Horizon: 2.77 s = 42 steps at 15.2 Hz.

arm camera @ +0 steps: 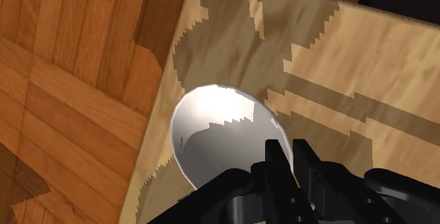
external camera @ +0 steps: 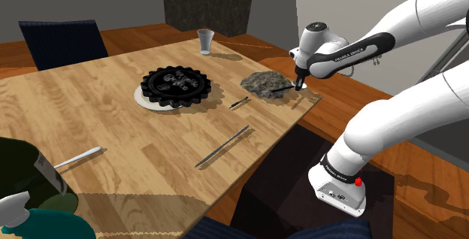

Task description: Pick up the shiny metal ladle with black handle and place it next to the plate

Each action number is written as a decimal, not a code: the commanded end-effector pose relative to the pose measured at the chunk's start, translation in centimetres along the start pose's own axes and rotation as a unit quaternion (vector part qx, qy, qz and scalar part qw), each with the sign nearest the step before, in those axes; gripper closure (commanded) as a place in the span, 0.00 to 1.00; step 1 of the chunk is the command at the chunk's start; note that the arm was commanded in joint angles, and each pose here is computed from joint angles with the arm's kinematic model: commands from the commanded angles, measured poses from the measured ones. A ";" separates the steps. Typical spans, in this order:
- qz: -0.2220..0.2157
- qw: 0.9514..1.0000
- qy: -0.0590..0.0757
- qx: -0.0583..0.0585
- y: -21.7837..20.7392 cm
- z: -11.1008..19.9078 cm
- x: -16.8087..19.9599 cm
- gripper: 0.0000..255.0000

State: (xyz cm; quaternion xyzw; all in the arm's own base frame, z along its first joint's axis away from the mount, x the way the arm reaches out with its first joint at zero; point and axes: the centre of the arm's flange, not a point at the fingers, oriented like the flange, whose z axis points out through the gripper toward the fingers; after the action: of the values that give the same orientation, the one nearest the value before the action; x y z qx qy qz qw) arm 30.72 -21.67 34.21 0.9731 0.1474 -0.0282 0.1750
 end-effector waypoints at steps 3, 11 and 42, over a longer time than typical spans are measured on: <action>0.000 1.000 0.000 0.000 0.6 -1.9 -0.3 1.00; 0.000 1.000 0.000 0.000 2.0 -5.9 -0.7 1.00; 0.000 1.000 0.000 0.000 -6.7 -19.8 11.5 1.00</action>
State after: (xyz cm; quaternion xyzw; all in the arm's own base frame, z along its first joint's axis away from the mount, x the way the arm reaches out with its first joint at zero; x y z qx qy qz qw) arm 39.21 -6.65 49.15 0.9729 0.1480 -0.0282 0.1753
